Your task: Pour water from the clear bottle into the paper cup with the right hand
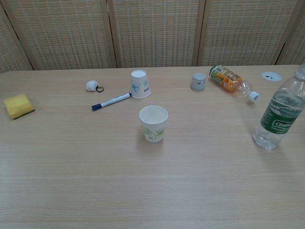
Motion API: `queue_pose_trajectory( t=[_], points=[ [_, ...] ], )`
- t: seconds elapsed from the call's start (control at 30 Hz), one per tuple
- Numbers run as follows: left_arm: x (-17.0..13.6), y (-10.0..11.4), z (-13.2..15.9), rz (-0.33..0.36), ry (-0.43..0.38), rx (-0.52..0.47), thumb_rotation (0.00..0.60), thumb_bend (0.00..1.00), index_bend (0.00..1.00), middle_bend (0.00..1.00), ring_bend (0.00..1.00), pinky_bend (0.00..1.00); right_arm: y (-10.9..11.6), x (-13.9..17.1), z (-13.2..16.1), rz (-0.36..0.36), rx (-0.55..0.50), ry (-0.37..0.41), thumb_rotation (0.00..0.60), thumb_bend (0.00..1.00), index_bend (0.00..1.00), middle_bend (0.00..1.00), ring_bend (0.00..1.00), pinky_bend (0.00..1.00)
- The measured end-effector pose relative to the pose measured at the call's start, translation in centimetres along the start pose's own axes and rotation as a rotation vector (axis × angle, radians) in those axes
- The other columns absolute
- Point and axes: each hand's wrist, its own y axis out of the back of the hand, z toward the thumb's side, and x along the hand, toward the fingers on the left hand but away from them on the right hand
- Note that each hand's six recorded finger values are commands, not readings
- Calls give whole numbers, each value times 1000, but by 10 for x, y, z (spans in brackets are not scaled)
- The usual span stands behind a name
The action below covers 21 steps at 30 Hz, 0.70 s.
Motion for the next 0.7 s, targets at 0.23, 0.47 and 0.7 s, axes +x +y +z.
queue_pose_trajectory(
  t=[0.23, 0.47, 0.7],
  points=[
    [5, -5, 0, -20, 7, 6, 600, 71, 0, 0, 0, 0, -23, -41, 1, 83, -184, -19, 600, 0, 0, 0, 0, 0],
    [9, -7, -2, -28, 18, 8, 600, 70, 0, 0, 0, 0, -36, -78, -3, 129, -277, -55, 600, 0, 0, 0, 0, 0],
    [11, -8, -3, -34, 26, 5, 600, 71, 0, 0, 0, 0, -52, -96, 14, 159, -316, -25, 600, 0, 0, 0, 0, 0]
  ],
)
